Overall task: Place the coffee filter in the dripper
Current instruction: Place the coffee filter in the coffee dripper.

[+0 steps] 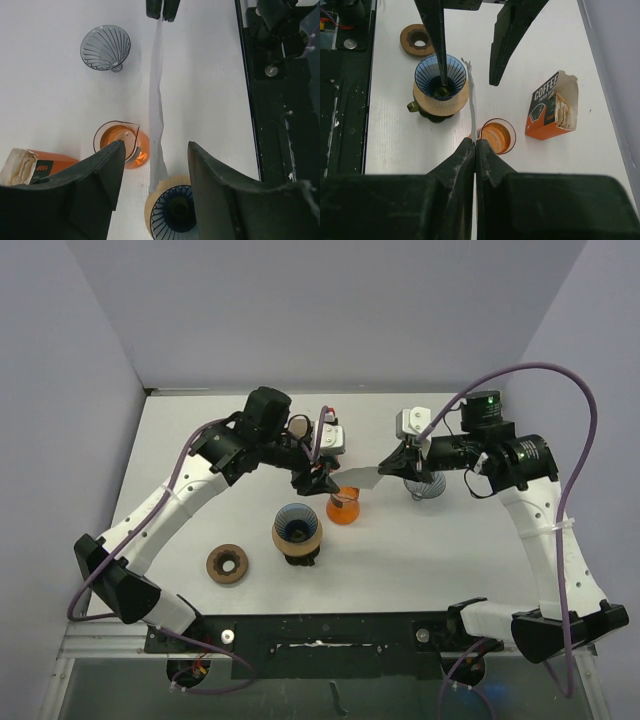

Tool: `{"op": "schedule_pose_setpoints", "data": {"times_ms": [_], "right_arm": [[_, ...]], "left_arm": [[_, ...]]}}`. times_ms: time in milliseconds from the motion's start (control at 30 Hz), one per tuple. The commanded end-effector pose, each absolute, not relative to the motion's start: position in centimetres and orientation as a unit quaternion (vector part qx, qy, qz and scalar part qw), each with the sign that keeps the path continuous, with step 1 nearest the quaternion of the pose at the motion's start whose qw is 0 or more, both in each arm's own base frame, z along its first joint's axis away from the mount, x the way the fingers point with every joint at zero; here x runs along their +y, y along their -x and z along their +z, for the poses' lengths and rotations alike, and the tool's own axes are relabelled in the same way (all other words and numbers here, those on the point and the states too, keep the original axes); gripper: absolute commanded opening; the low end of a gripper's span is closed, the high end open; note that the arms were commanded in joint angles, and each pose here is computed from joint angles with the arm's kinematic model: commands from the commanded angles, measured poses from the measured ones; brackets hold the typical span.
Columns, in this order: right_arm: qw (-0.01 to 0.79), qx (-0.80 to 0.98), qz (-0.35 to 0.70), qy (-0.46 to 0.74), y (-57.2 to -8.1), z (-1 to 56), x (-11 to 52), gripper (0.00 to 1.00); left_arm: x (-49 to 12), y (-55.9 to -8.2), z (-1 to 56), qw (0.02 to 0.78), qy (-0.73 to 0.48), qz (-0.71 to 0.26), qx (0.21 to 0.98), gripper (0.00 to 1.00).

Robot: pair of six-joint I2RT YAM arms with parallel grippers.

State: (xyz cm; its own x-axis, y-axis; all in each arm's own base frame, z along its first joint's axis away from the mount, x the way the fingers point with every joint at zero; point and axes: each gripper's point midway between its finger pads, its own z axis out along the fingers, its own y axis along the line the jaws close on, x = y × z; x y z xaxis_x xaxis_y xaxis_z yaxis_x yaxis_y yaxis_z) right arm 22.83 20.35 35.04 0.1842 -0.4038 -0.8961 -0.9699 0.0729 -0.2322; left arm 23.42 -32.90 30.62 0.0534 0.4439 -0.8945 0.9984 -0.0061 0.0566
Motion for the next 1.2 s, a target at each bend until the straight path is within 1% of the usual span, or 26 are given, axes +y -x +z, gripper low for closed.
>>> {"op": "schedule_pose_setpoints", "data": {"times_ms": [0, 267, 333, 367, 400, 433, 533, 600, 667, 733, 800, 867, 933, 1000, 1067, 1133, 1167], "right_arm": [[0.495, 0.531, 0.321, 0.608, -21.6, 36.5, 20.2, 0.00], [0.506, 0.531, 0.341, 0.588, -21.7, 36.8, 19.6, 0.00], [0.507, 0.533, 0.342, 0.585, -21.7, 36.7, 19.5, 0.00], [0.507, 0.536, 0.343, 0.582, -21.8, 36.6, 19.5, 0.02], [0.510, 0.538, 0.342, 0.578, -21.9, 36.6, 19.3, 0.06], [0.511, 0.540, 0.343, 0.574, -22.0, 36.4, 19.2, 0.13], [0.514, 0.548, 0.342, 0.564, -22.2, 35.8, 19.0, 0.38], [0.513, 0.553, 0.340, 0.562, -22.4, 34.9, 19.0, 0.48], [0.510, 0.556, 0.342, 0.560, -22.6, 34.4, 19.0, 0.50], [0.508, 0.557, 0.347, 0.559, -22.6, 34.2, 19.1, 0.51], [0.507, 0.556, 0.355, 0.555, -22.7, 34.1, 19.2, 0.50], [0.505, 0.556, 0.364, 0.550, -23.0, 34.1, 19.4, 0.46], [0.501, 0.555, 0.374, 0.548, -23.0, 34.2, 19.6, 0.36], [0.498, 0.555, 0.381, 0.547, -23.1, 34.1, 19.7, 0.21], [0.495, 0.555, 0.385, 0.546, -23.2, 33.9, 19.8, 0.08], [0.494, 0.557, 0.385, 0.546, -23.2, 33.7, 19.8, 0.01], [0.493, 0.558, 0.384, 0.545, -23.3, 33.5, 19.8, 0.00]], "left_arm": [[-34.3, -23.3, 32.5, 0.417, -0.603, -0.386, 0.560, 0.47], [-35.4, -22.8, 32.9, 0.414, -0.596, -0.407, 0.554, 0.22], [-35.5, -22.8, 32.9, 0.415, -0.597, -0.407, 0.553, 0.14], [-35.6, -22.8, 32.8, 0.415, -0.596, -0.407, 0.554, 0.08], [-35.6, -22.8, 32.9, 0.417, -0.594, -0.407, 0.555, 0.03], [-35.6, -22.9, 33.0, 0.419, -0.590, -0.407, 0.557, 0.00], [-35.7, -23.3, 33.1, 0.423, -0.580, -0.405, 0.567, 0.00], [-35.9, -23.2, 33.0, 0.423, -0.577, -0.405, 0.569, 0.00], [-35.9, -23.3, 32.9, 0.423, -0.577, -0.402, 0.571, 0.00], [-35.9, -23.5, 32.6, 0.425, -0.576, -0.395, 0.575, 0.00], [-36.0, -23.5, 32.2, 0.424, -0.577, -0.390, 0.579, 0.00], [-36.0, -23.5, 31.9, 0.422, -0.578, -0.390, 0.580, 0.00], [-36.0, -23.5, 31.8, 0.422, -0.578, -0.387, 0.581, 0.00], [-35.9, -23.6, 31.7, 0.423, -0.578, -0.384, 0.582, 0.00], [-35.9, -23.6, 31.6, 0.422, -0.577, -0.385, 0.584, 0.00], [-35.9, -23.5, 31.7, 0.424, -0.577, -0.386, 0.582, 0.00], [-35.9, -23.5, 31.8, 0.424, -0.577, -0.386, 0.581, 0.00]]}}
